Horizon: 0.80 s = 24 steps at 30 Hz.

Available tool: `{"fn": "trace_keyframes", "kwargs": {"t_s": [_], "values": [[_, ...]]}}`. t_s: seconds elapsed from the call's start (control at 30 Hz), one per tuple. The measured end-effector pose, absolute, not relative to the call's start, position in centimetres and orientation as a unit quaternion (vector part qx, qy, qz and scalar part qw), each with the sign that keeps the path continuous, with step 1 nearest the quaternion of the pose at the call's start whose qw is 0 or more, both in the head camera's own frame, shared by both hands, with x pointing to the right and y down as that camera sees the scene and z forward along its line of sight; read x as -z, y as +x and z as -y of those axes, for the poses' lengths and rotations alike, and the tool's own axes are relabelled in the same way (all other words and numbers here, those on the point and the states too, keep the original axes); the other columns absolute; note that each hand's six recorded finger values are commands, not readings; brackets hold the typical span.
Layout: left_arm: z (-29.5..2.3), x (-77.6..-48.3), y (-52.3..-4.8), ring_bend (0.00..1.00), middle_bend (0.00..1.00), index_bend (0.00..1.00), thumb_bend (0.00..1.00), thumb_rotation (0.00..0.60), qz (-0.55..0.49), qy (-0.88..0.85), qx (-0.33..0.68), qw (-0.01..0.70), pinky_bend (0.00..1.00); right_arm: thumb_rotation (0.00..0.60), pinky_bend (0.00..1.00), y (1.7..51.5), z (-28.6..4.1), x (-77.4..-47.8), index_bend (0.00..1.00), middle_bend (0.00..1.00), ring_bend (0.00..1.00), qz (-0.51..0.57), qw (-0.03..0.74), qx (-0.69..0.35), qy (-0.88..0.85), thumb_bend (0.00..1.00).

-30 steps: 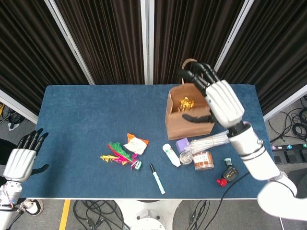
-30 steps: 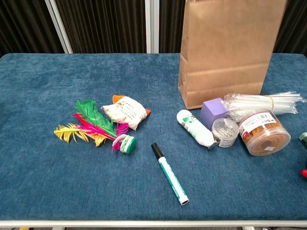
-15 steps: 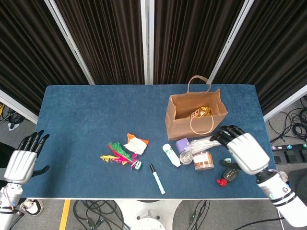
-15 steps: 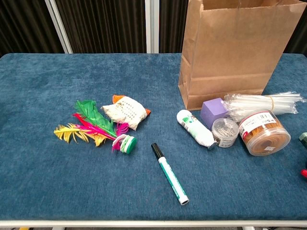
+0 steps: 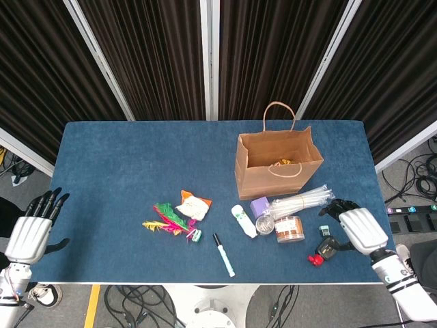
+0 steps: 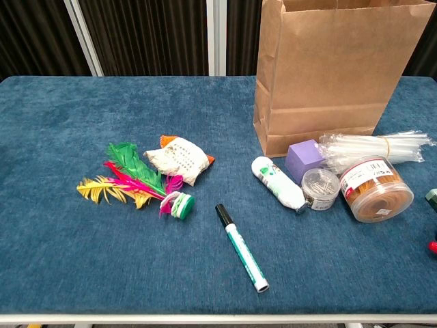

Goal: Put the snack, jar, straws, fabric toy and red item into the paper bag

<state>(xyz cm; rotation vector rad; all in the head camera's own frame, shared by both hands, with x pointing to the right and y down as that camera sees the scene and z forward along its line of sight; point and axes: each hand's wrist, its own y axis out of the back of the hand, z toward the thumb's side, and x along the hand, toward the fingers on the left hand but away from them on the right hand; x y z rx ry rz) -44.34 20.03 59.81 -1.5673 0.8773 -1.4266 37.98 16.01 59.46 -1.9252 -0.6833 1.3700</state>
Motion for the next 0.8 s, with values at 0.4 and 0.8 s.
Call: {"fn": "trace_keyframes", "kwargs": {"t_s": [0.4,0.8], "values": [[-20.1,-59.9,-45.2,0.03,0.12,0.11,0.09,0.600,-0.352,-0.618,0.571,0.409,0.14,0.600,0.24,35.9,-16.5,-64.6,0.29,0.31,0.16,0.284,0.258,-0.523,-0.761,0.00],[-20.0,-59.8,-45.5,0.03,0.12,0.11,0.09,0.600,-0.353,-0.617,0.572,0.410,0.14,0.600,0.22,33.8,-16.3,-67.5,0.27,0.29,0.14,0.286,0.228,-0.517,-0.774,0.00]]}}
